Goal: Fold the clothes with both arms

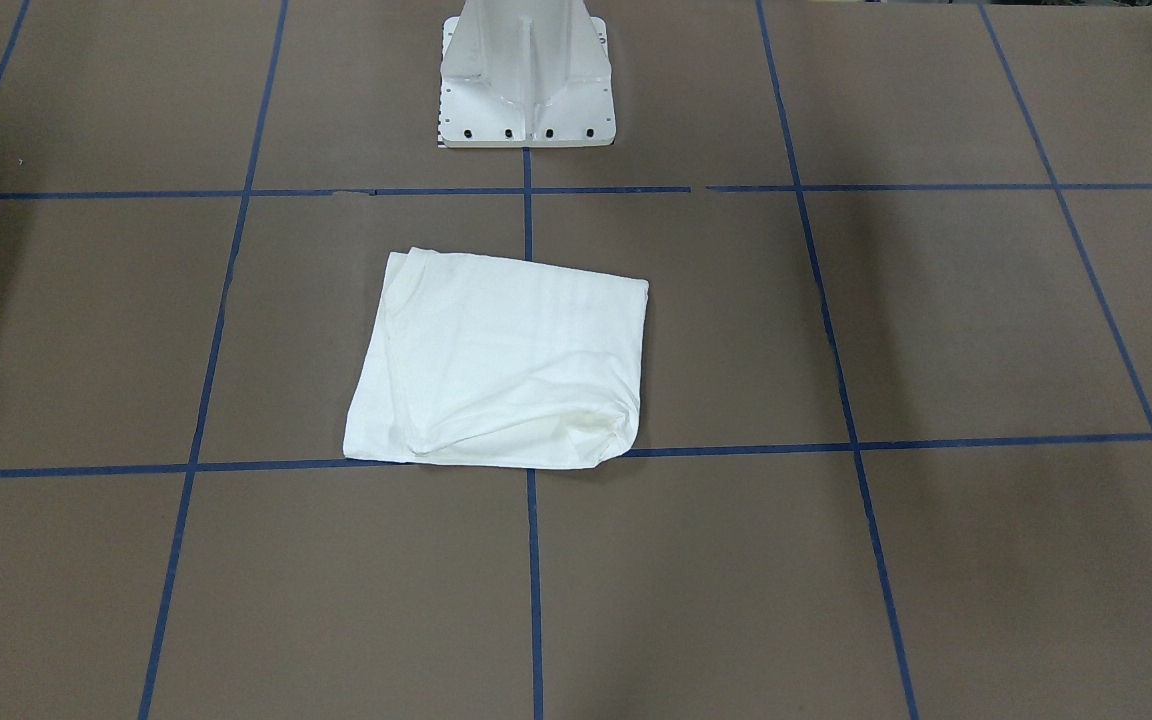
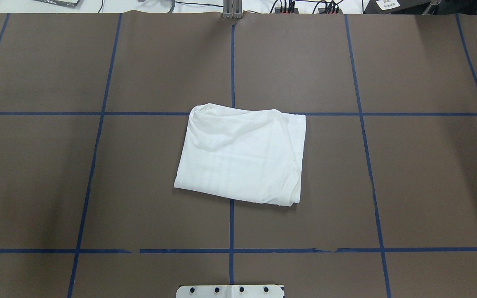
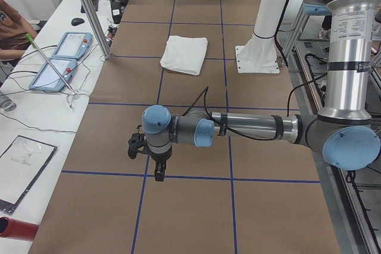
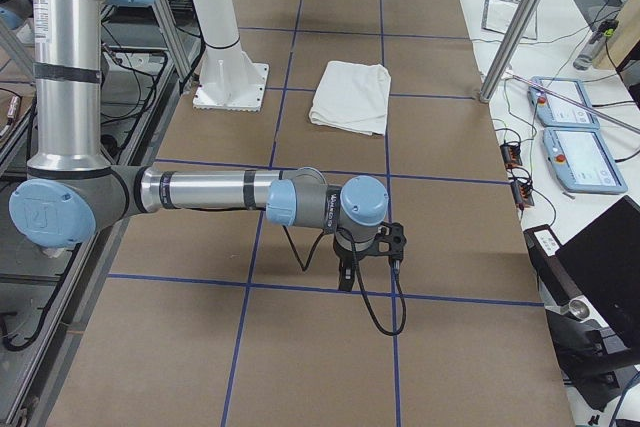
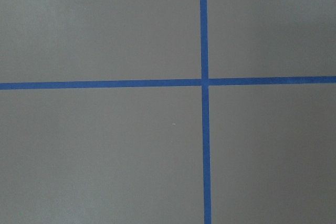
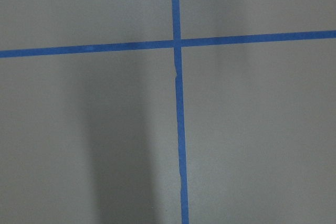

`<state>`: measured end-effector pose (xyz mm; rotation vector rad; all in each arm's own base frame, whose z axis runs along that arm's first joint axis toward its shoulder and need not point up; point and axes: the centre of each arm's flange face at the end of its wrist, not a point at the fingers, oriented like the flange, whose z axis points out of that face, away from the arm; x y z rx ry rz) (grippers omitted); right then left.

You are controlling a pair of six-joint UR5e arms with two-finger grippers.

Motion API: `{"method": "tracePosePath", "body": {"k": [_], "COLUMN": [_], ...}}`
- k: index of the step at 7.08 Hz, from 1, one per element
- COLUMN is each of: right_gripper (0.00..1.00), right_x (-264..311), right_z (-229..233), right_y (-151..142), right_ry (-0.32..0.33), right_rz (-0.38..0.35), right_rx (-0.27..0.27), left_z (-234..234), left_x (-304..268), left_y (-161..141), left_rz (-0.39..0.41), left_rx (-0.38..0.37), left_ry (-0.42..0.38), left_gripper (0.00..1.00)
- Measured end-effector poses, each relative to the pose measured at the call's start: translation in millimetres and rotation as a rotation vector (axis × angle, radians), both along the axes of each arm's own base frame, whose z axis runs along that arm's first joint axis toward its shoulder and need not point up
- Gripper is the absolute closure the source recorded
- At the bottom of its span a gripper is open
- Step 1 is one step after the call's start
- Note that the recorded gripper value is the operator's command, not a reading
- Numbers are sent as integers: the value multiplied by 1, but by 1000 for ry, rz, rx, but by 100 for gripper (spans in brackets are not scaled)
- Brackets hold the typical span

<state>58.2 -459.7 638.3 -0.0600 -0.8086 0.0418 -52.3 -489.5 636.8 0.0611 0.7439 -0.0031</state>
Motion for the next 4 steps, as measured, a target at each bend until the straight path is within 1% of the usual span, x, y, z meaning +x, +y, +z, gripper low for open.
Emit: {"method": "tracePosePath", "body": {"k": [4], "right_gripper": [0], "right_x": [0], "right_z": [1], "right_y": [-1], "right_ry": [4], "right_rz": [-1], "right_rx": [3], "left_z": [0], "left_x": [0], "left_y": [-1], "left_rz": [3], "left_rx": [3], "left_ry": [-2], "left_gripper": [0]}}
